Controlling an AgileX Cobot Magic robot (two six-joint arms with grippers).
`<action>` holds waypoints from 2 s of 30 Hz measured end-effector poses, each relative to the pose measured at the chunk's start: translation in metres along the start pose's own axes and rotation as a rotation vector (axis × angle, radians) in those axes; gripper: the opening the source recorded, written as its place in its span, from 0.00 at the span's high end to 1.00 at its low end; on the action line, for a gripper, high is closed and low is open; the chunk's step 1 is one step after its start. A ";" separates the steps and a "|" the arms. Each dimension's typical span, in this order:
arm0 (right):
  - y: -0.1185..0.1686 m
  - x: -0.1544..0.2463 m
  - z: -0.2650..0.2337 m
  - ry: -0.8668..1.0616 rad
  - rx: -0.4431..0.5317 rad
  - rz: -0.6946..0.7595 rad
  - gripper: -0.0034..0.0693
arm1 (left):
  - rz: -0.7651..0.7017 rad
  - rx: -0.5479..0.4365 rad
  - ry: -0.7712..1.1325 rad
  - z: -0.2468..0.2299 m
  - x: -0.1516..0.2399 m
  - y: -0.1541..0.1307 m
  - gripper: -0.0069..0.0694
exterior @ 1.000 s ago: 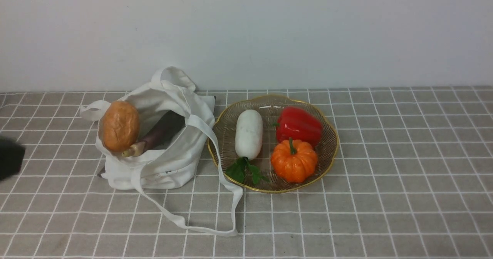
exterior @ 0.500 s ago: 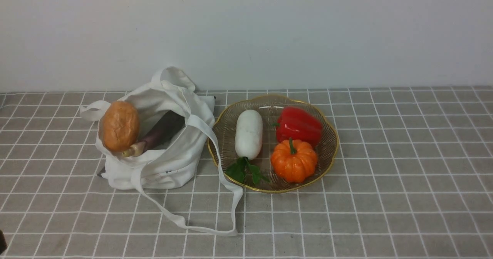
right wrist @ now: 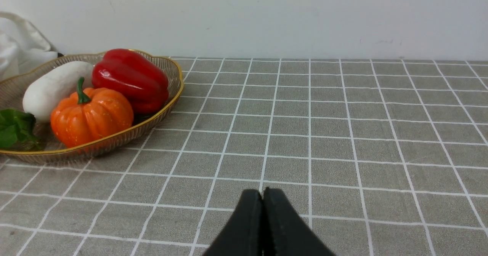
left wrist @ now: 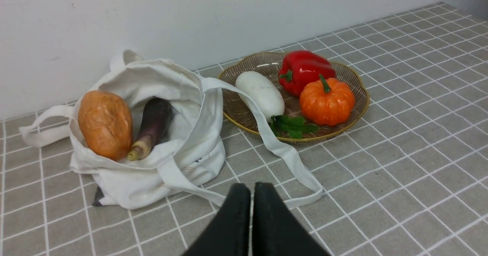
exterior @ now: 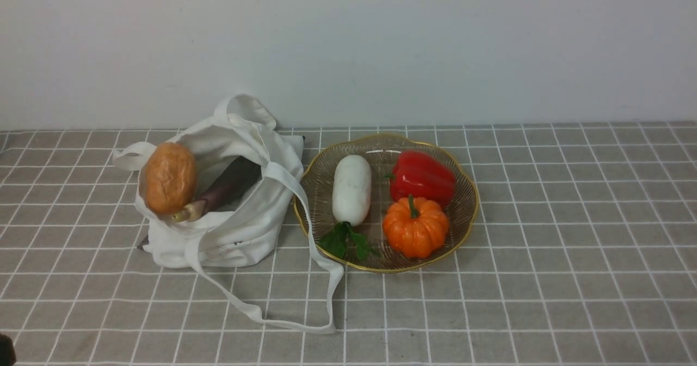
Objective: Take vegetables from bag on grey coffee tablecloth place on plate.
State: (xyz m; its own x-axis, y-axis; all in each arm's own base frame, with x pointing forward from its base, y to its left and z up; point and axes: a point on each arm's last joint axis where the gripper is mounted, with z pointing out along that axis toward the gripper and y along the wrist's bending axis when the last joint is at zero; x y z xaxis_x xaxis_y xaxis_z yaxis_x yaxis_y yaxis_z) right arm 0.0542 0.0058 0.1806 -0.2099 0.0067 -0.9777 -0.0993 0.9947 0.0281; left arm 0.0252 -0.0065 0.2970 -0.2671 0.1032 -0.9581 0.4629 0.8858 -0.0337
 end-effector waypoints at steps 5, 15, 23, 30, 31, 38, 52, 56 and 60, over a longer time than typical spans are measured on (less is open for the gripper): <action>0.000 0.000 0.000 0.000 0.000 0.000 0.97 | -0.012 0.011 -0.070 0.017 0.011 -0.003 0.92; 0.000 0.000 0.000 0.000 0.000 0.000 0.97 | -0.072 -0.281 -0.012 0.048 0.067 0.012 0.92; 0.000 0.000 0.000 0.000 0.000 0.000 0.97 | -0.119 -0.461 -0.008 0.050 0.100 0.021 0.92; 0.000 0.000 0.000 0.000 0.000 0.000 0.97 | -0.135 -0.479 0.032 0.055 0.116 0.023 0.92; 0.000 0.000 0.000 0.000 0.000 0.000 0.97 | -0.135 -0.479 0.032 0.055 0.116 0.023 0.92; 0.000 0.000 0.000 0.000 0.000 0.000 0.97 | -0.133 -0.480 0.028 0.055 0.116 0.023 0.92; 0.000 0.000 0.000 0.000 0.000 0.000 0.97 | -0.131 -0.480 0.020 0.055 0.115 0.023 0.92; 0.000 0.000 0.000 0.000 0.000 0.000 0.97 | -0.131 -0.480 0.020 0.055 0.115 0.023 0.92; 0.000 0.000 0.000 0.000 0.000 0.000 0.97 | -0.131 -0.480 0.020 0.055 0.115 0.023 0.92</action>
State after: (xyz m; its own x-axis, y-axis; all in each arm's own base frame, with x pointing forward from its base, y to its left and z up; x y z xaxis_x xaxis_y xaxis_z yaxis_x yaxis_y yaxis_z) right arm 0.0542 0.0058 0.1806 -0.2099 0.0067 -0.9777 -0.0993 0.9947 0.0281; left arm 0.0521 0.0009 0.1700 -0.3151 -0.0186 -0.9489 -0.0158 0.9998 -0.0143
